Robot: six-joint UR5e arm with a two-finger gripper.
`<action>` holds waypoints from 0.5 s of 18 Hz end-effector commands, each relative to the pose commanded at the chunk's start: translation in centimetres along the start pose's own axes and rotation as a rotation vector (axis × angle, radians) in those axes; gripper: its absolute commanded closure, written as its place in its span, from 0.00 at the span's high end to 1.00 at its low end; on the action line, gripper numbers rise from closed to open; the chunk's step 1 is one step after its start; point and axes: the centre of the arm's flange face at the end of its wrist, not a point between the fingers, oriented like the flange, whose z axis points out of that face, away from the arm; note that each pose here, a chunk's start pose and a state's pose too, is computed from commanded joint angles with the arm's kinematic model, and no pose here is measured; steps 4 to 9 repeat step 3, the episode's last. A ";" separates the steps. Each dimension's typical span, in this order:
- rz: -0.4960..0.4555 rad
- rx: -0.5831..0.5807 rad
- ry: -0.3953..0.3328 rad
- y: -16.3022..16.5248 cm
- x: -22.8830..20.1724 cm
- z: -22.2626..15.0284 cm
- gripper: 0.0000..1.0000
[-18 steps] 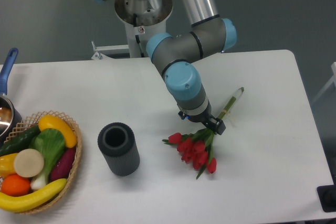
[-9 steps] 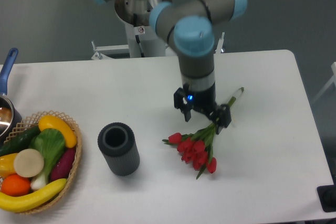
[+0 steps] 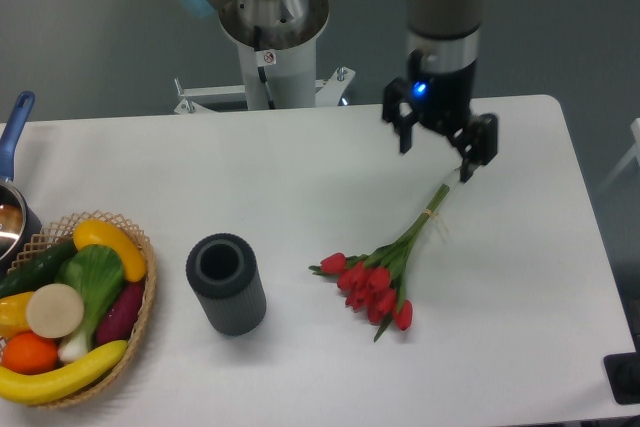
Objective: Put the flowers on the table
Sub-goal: 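Raise the open gripper up away from the tulips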
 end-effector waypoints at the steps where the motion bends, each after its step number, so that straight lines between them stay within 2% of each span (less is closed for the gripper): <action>1: 0.001 -0.002 0.006 0.6 0.1 0.3 1.00; 9: -0.003 -0.006 0.014 1.3 0.2 0.6 1.00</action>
